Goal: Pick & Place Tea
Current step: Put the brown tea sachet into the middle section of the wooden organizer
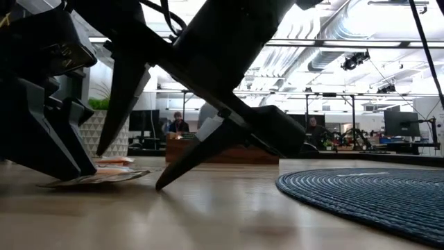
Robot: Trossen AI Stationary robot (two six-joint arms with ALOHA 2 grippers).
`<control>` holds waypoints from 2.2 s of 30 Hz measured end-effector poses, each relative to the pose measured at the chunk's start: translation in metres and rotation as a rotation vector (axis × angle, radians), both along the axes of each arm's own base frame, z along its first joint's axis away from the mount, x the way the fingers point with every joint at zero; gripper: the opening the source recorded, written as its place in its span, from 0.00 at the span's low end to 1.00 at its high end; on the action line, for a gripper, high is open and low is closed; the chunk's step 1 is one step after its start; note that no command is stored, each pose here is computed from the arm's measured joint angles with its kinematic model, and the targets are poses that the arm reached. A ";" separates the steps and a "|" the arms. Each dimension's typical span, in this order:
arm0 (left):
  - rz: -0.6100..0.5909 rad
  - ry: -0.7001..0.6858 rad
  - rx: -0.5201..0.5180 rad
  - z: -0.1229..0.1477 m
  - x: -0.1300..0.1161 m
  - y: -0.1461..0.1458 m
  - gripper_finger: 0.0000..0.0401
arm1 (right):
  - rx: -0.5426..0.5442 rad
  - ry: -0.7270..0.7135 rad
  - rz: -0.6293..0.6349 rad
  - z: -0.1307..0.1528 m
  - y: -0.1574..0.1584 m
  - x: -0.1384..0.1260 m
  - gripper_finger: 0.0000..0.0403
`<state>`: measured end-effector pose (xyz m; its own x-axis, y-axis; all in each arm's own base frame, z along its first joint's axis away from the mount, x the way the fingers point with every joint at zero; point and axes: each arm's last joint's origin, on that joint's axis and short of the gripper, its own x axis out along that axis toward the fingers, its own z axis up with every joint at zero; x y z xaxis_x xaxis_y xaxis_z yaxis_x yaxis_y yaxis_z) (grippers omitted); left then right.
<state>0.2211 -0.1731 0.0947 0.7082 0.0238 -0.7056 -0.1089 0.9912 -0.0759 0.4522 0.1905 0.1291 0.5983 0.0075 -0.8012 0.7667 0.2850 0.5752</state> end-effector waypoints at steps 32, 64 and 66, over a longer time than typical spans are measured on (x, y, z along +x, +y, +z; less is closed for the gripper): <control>-0.077 -0.042 0.028 0.052 -0.010 0.016 0.31 | -0.144 0.093 0.186 -0.005 -0.009 -0.005 0.00; 0.070 -0.175 -0.200 0.064 -0.066 0.062 0.31 | -0.796 0.478 0.795 0.134 -0.179 -0.056 0.00; 0.081 -0.189 -0.213 0.061 -0.069 0.065 0.31 | -0.809 0.495 0.820 0.137 -0.192 -0.057 0.00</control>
<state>0.1522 -0.1078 0.1558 0.8295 -0.0484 -0.5565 -0.1515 0.9394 -0.3074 0.3957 -0.0013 0.2661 0.2844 -0.3632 -0.8873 0.2805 0.9165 -0.2852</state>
